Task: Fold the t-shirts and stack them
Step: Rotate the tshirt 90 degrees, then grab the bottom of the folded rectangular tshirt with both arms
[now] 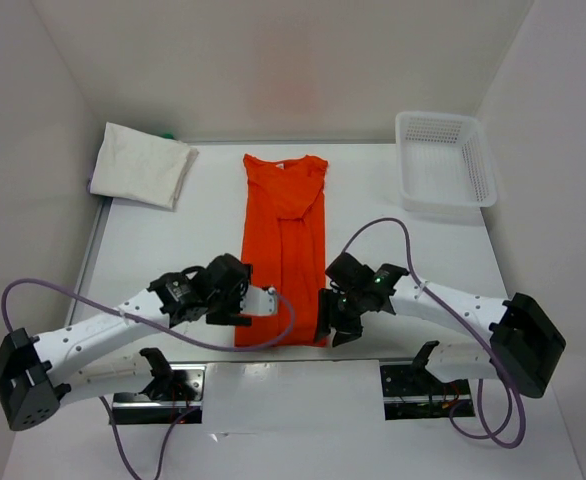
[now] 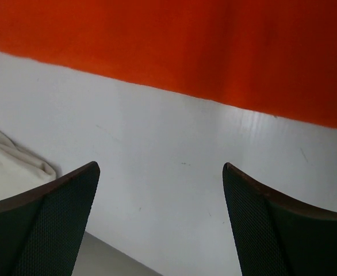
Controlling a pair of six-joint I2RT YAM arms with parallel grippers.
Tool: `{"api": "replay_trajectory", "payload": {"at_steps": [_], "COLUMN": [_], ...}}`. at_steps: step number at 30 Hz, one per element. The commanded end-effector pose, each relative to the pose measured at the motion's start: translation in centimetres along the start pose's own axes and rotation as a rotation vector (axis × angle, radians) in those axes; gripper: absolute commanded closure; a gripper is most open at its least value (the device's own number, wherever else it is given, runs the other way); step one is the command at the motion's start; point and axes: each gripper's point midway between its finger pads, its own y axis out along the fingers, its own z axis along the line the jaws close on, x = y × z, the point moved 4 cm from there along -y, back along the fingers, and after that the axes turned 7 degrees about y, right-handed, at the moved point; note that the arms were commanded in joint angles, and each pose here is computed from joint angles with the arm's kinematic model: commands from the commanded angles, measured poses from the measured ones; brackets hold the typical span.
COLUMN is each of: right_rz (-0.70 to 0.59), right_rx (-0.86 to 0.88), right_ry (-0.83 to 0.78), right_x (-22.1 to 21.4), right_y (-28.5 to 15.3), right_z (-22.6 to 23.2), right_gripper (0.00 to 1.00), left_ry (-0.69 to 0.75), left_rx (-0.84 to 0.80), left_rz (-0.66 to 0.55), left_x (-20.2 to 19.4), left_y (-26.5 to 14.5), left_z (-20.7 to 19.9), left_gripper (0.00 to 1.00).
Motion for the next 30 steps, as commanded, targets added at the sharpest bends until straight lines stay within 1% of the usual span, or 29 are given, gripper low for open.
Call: {"api": "replay_trajectory", "payload": {"at_steps": [1,2,3,5,6,7,10,11,15,17,19,20,21,23,27,28,30], "right_rz": [-0.014,-0.014,-0.018,-0.011,-0.005,-0.012,0.003,-0.010,-0.015,0.012,0.046,0.064,0.076,0.099,0.129,0.134,0.141], "right_rx": [0.023,0.024,0.032,0.012,0.001,-0.008,-0.034,-0.030,0.008,0.016,0.009,0.009,0.012,0.001,-0.002,-0.009,-0.003], "right_ry": [0.019,0.018,0.026,0.042,0.047,0.039,0.024,0.011,0.001,0.004,0.001,-0.003,-0.012,-0.020,-0.010,-0.006,-0.006], "right_x": [0.4,0.6,0.8,1.2,1.2,1.4,1.5,1.7,3.4,4.0,4.0,4.1,4.1,4.0,4.0,3.9,3.8], "right_y": [-0.7,-0.5,-0.5,0.2,0.4,0.6,1.3,1.4,1.6,1.9,2.4,2.8,3.1,3.5,4.3,4.4,4.4], "right_z": [1.0,1.1,1.5,1.3,1.1,1.2,0.6,0.6,0.5,0.1,-0.2,-0.1,-0.1,-0.5,-0.6,-0.7,-0.7], "right_gripper": [0.43,0.43,0.43,0.43,0.43,0.43,0.43,0.43,0.43,0.43,0.43,0.43,0.43,0.43,0.43,0.43,0.43], "left_ry": [0.216,0.262,0.329,0.436,0.495,0.527,0.621,0.636,0.695,0.713,0.722,0.735,0.736,0.763,0.753,0.751,0.751], "left_rx": [-0.062,-0.102,-0.149,-0.189,-0.234,-0.241,-0.264,-0.267,-0.306,-0.336,-0.338,-0.351,-0.339,-0.337,-0.370,-0.376,-0.376], "left_rz": [0.052,0.047,0.010,-0.013,-0.013,-0.018,-0.129,-0.153,-0.154,-0.171,-0.186,-0.178,-0.172,-0.150,-0.158,-0.165,-0.165], "left_x": [-0.4,-0.5,0.4,0.8,0.5,0.4,1.7,2.2,3.1,3.7,4.4,4.4,4.4,3.9,3.9,4.0,4.0], "left_y": [-0.3,0.1,0.2,0.8,1.5,1.8,1.6,1.4,2.3,2.7,3.1,3.5,4.0,4.7,4.9,4.9,4.9], "left_z": [-2.4,-3.6,-5.0,-6.4,-8.0,-8.5,-9.8,-9.9,-9.9,-10.3,-10.2,-10.4,-10.4,-10.6,-11.2,-11.3,-11.3], "left_gripper": [0.06,0.07,0.07,0.09,0.10,0.10,0.10,0.10,0.10,0.10,0.13,0.15,0.19,0.24,0.31,0.36,0.41]}}
